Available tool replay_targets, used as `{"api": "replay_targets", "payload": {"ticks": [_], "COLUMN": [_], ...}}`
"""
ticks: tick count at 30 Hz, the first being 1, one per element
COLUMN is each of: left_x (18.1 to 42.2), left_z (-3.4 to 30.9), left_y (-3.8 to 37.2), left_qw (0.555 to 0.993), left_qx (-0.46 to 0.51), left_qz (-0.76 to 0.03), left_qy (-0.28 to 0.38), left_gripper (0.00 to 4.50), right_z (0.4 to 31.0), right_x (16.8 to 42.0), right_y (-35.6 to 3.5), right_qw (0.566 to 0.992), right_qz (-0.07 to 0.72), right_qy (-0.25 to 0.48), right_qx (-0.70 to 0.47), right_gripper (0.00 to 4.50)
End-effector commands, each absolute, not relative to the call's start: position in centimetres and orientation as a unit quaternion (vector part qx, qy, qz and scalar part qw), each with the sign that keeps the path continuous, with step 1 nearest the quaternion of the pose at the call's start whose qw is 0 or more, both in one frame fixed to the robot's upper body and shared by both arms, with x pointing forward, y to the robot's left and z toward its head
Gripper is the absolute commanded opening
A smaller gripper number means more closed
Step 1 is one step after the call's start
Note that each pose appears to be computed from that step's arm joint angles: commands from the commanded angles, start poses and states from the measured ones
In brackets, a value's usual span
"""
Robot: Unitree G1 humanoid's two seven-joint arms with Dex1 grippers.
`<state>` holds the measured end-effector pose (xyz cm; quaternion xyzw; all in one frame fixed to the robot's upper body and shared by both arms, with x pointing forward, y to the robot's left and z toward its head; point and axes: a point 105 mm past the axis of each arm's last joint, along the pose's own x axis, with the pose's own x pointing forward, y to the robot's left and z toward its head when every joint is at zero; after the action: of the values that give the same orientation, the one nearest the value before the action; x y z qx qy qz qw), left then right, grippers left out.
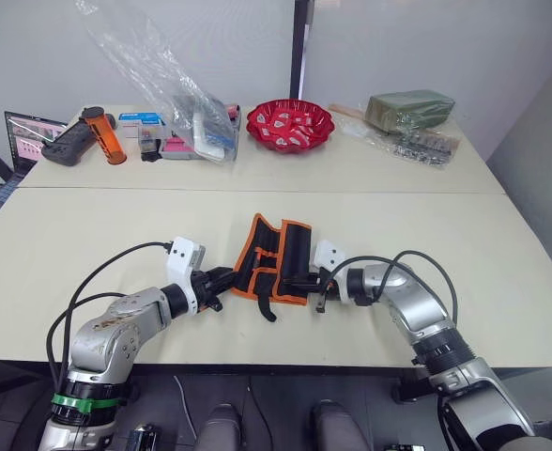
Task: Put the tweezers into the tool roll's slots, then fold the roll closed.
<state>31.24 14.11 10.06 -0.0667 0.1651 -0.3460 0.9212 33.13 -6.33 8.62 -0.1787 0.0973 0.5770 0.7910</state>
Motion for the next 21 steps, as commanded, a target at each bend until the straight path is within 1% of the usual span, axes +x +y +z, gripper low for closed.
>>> {"api": "replay_targets", "payload": {"ticks": [1,3,5,8,12,15,17,21], "left_x": [31.6,32.1,32.9,33.8,34.7,35.6,36.0,36.1], "left_z": [11.7,12.2,12.3,12.8,13.3,14.5,15.4,16.5], "left_y": [13.7,14.0,14.9,16.4,17.5,16.8,15.9,14.3], "left_qw": [0.92,0.925,0.936,0.946,0.95,0.947,0.944,0.937], "left_qx": [-0.061,-0.06,-0.055,-0.045,0.0,0.044,0.053,0.055], "left_qz": [-0.361,-0.354,-0.326,-0.299,-0.291,-0.301,-0.313,-0.336], "left_qy": [0.138,0.128,0.124,0.114,0.114,0.102,0.089,0.074], "left_gripper": [0.03,0.03,0.03,0.03,0.03,0.03,0.03,0.03], "right_z": [6.2,6.5,7.2,8.7,10.1,9.7,9.8,10.9], "right_x": [32.9,32.9,33.0,33.4,34.0,34.1,33.8,33.5], "right_y": [-7.3,-7.1,-6.7,-6.1,-5.8,-6.4,-6.5,-6.2], "right_qw": [0.795,0.796,0.801,0.812,0.825,0.837,0.84,0.845], "right_qz": [0.557,0.558,0.557,0.552,0.54,0.522,0.52,0.519], "right_qy": [0.15,0.144,0.133,0.111,0.101,0.116,0.115,0.097], "right_qx": [-0.185,-0.184,-0.175,-0.156,-0.134,-0.117,-0.103,-0.082], "right_gripper": [0.0,0.0,0.0,0.0,0.0,0.0,0.0,0.0]}}
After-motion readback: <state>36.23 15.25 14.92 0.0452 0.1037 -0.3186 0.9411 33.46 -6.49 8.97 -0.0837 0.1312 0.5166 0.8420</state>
